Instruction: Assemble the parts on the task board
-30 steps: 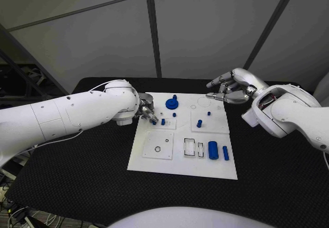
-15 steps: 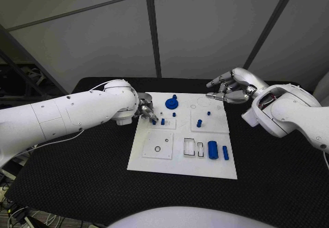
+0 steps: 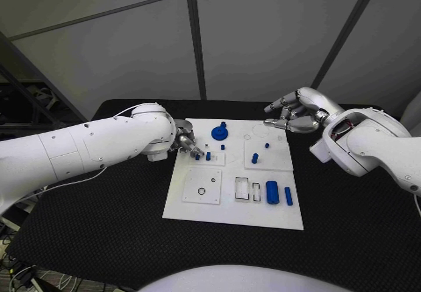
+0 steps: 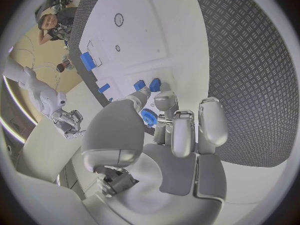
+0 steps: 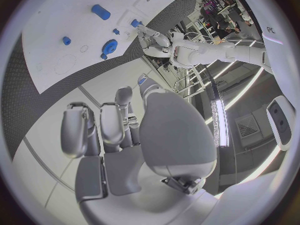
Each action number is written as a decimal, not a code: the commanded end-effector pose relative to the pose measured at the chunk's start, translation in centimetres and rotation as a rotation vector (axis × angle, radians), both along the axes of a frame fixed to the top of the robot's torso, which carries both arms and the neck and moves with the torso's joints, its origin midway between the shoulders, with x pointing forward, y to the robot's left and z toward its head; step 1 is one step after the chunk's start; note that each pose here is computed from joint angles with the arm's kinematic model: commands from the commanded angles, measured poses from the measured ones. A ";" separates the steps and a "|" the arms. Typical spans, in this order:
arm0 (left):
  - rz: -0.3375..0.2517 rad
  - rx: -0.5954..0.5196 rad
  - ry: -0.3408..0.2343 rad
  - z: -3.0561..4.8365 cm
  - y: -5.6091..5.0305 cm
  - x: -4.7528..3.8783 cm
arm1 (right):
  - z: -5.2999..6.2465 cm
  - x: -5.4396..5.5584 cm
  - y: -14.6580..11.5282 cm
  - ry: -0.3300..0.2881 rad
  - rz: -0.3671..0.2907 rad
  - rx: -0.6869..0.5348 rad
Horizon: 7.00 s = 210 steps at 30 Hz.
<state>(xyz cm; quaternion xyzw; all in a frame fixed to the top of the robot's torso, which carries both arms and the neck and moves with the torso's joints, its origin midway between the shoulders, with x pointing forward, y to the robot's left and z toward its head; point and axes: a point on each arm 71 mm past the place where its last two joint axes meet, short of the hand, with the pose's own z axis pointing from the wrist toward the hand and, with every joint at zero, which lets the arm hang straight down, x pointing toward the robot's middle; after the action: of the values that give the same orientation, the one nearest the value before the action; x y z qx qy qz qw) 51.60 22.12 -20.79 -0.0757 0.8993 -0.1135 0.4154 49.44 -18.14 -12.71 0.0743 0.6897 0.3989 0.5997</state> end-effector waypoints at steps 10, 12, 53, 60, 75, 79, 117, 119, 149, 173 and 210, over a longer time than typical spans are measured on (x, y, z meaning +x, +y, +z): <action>0.061 -0.033 -0.065 0.48 0.5 0.04 | 0.2 0.0 0.0 -0.014 0.001 0.006; 0.067 -0.046 -0.074 0.62 0.6 0.10 | 0.2 0.0 0.0 -0.018 0.000 0.008; -0.387 -0.186 -0.446 1.20 -6.8 1.60 | 0.2 0.4 0.3 -0.024 -0.007 0.022; -0.410 -0.123 -0.419 0.48 -7.3 1.99 | 0.2 0.4 0.4 -0.023 -0.005 0.022; -0.424 -0.059 -0.399 -0.03 -7.6 2.57 | 0.2 0.4 0.5 -0.019 -0.007 0.021; -0.429 -0.054 -0.388 -0.14 -7.7 2.60 | 0.2 0.4 0.5 -0.018 -0.006 0.021; -0.444 -0.066 -0.388 -0.71 -8.4 2.79 | 0.2 0.3 0.6 -0.018 -0.001 0.021; -0.443 -0.086 -0.401 -0.57 -8.3 2.71 | 0.2 0.3 0.6 -0.018 -0.001 0.020; -0.323 -0.170 -0.372 2.57 -2.8 1.73 | 0.0 0.6 0.4 -0.014 -0.007 0.015; -0.283 -0.131 -0.321 1.23 -1.5 2.03 | 0.0 0.6 0.4 -0.012 -0.008 0.014; -0.298 -0.110 -0.275 0.19 -2.5 2.15 | 0.0 0.5 0.5 -0.009 -0.007 0.013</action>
<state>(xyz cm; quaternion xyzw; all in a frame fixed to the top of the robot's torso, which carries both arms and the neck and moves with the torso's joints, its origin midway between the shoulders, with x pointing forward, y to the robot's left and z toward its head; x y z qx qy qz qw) 53.86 19.78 -20.35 0.0500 0.8202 -0.2349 0.5193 49.99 -17.71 -12.83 0.0806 0.6842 0.3998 0.6046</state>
